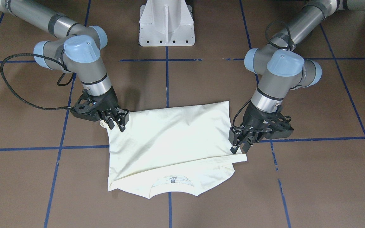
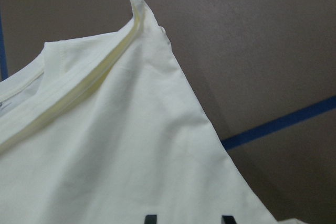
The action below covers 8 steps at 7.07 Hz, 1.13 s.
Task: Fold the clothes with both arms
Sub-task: 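Release the hem and reposition the right gripper at the folded shirt's side edge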
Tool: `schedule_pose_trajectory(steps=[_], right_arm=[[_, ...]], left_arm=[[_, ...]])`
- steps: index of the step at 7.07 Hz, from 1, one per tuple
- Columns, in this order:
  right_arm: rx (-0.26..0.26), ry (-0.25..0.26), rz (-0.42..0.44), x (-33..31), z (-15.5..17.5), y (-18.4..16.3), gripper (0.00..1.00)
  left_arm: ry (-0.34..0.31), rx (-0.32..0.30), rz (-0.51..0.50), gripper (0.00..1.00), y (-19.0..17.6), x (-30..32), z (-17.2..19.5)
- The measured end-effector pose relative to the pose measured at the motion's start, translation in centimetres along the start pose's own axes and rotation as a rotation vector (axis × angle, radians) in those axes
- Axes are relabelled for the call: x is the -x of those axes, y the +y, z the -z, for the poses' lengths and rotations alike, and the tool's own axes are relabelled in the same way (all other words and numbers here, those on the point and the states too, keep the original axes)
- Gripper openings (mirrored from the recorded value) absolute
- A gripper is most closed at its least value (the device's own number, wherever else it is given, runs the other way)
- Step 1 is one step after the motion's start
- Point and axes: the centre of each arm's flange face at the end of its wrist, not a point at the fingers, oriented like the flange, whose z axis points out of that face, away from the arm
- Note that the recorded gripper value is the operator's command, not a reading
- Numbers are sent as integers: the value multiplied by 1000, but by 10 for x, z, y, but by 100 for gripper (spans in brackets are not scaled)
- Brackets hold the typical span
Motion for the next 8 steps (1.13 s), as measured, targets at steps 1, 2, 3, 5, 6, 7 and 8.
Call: schedule_pose_trajectory(steps=[1,2,3,5,6,7,8], right_arm=[[11,3,-11,-18,6,10,49],[15,8,-12,-30,10,13,48],[16,18,-10,-35,7,16,47],[10,36,-6,-38,-3,16,47],[5,42,-6,-38,-7,16,46],[2,46,-6,-40,-8,16,46],[-5,48,-4,-41,-9,14,46]], left_arm=[[10,-3,4,54,1,-2,5],[16,-8,5,54,1,-3,9],[22,-10,4,54,1,-5,12],[27,-13,2,54,1,-8,15],[27,-13,2,54,1,-7,16],[25,-13,1,54,1,-5,15],[23,-13,0,54,2,-4,15]])
